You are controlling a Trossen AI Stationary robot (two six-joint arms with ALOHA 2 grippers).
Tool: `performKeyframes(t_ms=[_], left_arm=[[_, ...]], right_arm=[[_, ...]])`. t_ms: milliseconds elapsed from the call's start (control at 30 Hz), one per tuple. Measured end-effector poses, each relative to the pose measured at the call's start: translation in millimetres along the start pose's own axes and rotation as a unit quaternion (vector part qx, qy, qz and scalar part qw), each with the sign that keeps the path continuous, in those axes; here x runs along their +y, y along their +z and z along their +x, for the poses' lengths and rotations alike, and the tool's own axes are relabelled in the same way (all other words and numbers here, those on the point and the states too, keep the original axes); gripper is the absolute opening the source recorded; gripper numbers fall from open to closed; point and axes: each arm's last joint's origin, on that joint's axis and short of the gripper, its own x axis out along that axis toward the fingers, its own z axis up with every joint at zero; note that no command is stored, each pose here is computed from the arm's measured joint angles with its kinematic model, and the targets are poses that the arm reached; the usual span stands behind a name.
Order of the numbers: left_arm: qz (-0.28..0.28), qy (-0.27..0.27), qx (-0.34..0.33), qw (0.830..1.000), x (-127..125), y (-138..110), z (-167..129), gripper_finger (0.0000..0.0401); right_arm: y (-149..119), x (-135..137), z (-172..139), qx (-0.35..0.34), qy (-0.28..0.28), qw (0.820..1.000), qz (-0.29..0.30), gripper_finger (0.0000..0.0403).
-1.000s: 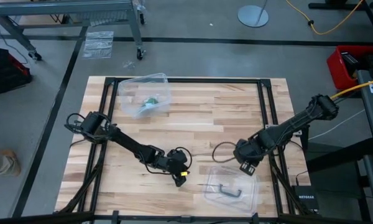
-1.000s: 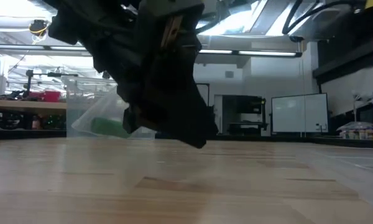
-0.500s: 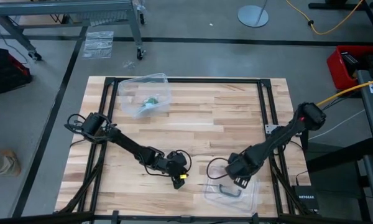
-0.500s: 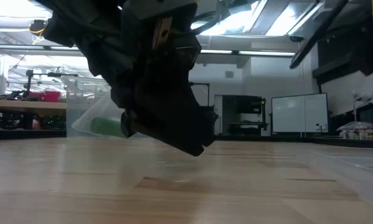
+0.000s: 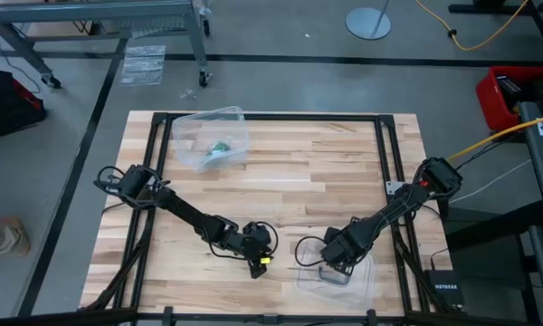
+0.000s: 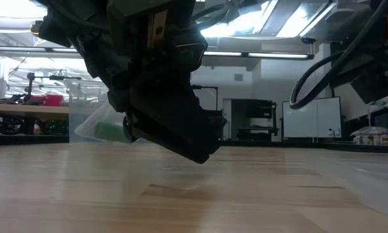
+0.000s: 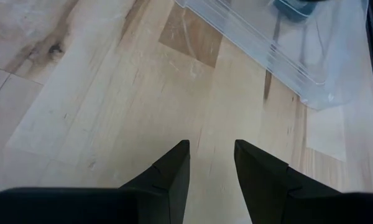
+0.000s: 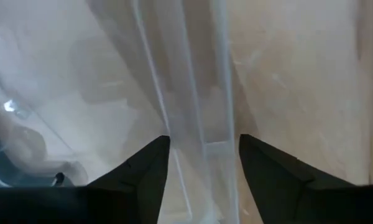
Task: Roll bandage
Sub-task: Close the transparent bin with the transparent bin cover
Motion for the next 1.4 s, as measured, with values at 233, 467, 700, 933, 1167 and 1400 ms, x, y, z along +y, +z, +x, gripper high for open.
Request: performKeyframes(t_ms=[233,467,700,933,1167,1400], left_arm=[[0.01,0.003,0.003,1.0,0,-1,0,0.012],[0.032,0.005,0.006,0.999,1,-1,0,0.012],[0.034,0.011,0.012,0.999,2,-2,0,0.012],[0.034,0.013,0.014,0.999,2,-3,0,0.012],[0.035,0.021,0.019,0.999,6,-2,0,0.012],[0.049,0.029,0.016,0.998,13,4,2,0.012]], right_arm=[[4,6,1,-0.014,0.028,0.999,-0.039,0.0139],[3,6,2,0.01,0.042,0.998,-0.038,0.0051],[2,6,2,0.018,0.046,0.998,-0.037,0.0035],[2,6,0,0.013,0.028,0.999,-0.03,0.0035],[-7,-8,-27,0.038,-0.128,0.991,-0.016,0.0001],[-11,-9,-66,0.034,-0.213,0.976,-0.016,0.0002]])
